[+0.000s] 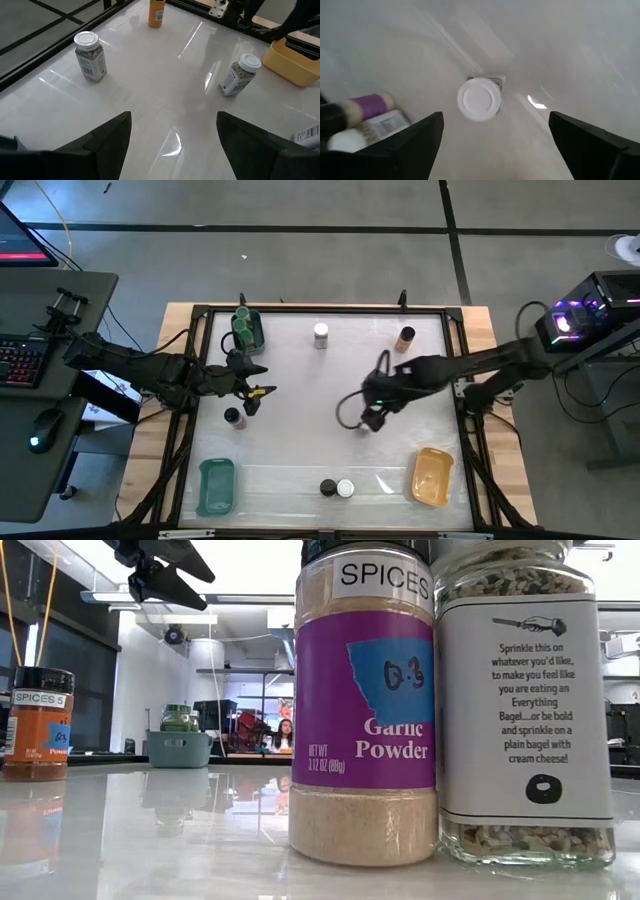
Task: Sort spices by type
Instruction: Put the middle left white seasoning bottle into the yellow bin
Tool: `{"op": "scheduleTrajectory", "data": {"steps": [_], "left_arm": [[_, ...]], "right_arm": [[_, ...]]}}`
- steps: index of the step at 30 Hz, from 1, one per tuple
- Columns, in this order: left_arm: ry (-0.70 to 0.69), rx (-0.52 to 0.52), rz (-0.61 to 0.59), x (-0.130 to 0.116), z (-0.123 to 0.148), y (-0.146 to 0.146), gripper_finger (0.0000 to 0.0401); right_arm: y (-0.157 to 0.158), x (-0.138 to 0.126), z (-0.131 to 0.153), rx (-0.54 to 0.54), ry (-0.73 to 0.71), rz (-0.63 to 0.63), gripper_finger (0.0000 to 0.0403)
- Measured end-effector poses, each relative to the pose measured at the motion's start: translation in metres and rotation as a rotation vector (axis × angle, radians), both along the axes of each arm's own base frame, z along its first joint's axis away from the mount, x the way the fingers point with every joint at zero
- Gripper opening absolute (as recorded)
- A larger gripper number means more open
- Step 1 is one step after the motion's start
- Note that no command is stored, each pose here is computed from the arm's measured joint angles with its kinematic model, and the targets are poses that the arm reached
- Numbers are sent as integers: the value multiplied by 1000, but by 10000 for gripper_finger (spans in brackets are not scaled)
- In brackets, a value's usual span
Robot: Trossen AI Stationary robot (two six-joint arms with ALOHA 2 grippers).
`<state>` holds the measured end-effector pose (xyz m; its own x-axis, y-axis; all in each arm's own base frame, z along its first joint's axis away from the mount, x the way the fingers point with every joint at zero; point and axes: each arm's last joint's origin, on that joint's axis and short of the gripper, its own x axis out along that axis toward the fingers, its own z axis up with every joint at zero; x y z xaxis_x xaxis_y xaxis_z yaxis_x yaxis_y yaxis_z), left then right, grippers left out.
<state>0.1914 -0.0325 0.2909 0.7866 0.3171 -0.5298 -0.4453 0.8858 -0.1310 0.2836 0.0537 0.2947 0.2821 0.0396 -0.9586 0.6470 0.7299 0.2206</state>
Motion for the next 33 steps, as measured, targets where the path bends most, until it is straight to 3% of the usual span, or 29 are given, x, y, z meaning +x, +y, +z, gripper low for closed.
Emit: {"op": "scheduleTrajectory", "data": {"steps": [8, 12, 22, 27, 33], "left_arm": [[1, 1, -1, 0, 0, 0, 278], [1, 1, -1, 0, 0, 0, 278], [2, 2, -1, 0, 0, 0, 278], [2, 1, -1, 0, 0, 0, 278], [2, 1, -1, 0, 0, 0, 278]], "right_arm": [[9, 45, -38, 26, 157, 113, 357], [11, 51, -57, 27, 235, 138, 357], [11, 59, -73, -8, 261, 180, 354], [8, 59, -77, -13, 261, 146, 321], [4, 60, -77, -8, 261, 121, 248]]}}
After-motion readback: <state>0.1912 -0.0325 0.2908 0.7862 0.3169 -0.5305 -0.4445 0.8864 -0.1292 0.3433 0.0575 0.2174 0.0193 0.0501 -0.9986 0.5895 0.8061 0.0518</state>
